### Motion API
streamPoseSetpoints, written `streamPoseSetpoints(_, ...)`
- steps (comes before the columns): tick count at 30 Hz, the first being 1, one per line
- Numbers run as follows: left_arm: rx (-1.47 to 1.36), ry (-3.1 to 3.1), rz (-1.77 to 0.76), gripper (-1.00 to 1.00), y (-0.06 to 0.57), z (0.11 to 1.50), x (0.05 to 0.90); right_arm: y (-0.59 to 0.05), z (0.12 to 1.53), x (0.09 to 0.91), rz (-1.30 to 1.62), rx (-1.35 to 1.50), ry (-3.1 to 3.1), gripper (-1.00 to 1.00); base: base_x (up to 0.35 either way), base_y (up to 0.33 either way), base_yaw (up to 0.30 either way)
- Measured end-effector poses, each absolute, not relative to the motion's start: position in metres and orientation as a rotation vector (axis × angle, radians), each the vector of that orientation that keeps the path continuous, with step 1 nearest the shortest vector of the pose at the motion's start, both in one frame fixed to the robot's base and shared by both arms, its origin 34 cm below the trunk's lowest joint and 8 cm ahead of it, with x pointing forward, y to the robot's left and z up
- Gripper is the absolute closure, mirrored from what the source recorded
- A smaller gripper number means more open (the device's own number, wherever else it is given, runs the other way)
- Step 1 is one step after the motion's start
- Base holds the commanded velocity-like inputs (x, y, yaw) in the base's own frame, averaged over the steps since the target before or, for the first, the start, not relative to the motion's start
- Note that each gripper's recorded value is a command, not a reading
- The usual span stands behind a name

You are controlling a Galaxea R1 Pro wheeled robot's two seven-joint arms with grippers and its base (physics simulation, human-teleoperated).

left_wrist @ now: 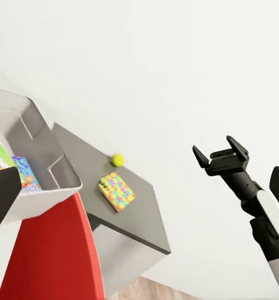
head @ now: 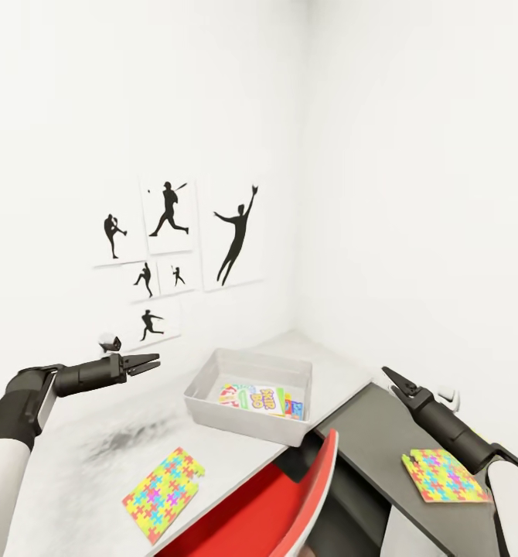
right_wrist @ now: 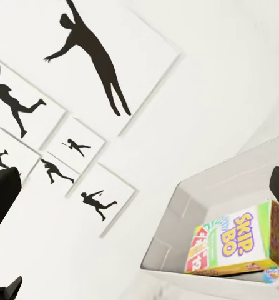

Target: Put all the toys in the child's room - the three board games (two on the bed and one on the table), the two jigsaw puzzles on the table, and the tennis ball on the table - inside the toy box on the table in the child's room.

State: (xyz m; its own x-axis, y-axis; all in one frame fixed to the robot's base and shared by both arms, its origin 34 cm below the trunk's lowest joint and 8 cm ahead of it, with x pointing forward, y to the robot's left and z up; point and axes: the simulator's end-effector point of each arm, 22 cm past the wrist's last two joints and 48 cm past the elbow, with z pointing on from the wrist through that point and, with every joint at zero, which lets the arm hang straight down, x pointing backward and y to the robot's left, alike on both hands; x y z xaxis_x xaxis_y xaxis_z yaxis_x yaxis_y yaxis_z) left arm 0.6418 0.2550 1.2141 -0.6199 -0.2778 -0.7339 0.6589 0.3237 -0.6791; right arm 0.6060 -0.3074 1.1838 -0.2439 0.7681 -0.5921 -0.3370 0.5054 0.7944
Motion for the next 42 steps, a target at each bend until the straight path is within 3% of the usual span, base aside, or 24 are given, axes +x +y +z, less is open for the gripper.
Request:
streamPoseSetpoints(32, 0.371, 1.732, -1.406, -1.00, 0.254, 1.233, 0.633, -0.308, 1.205, 0.597, 1.096, 0.366, 1.437, -1.00, 0.000, -0.292, -0.211)
streamPoseSetpoints(42, 0.374, 1.728, -1.404, -1.00, 0.254, 1.236, 0.632, -0.307, 1.210, 0.595, 1.109, 0.352, 1.423, -1.00, 0.000, -0.296, -0.085)
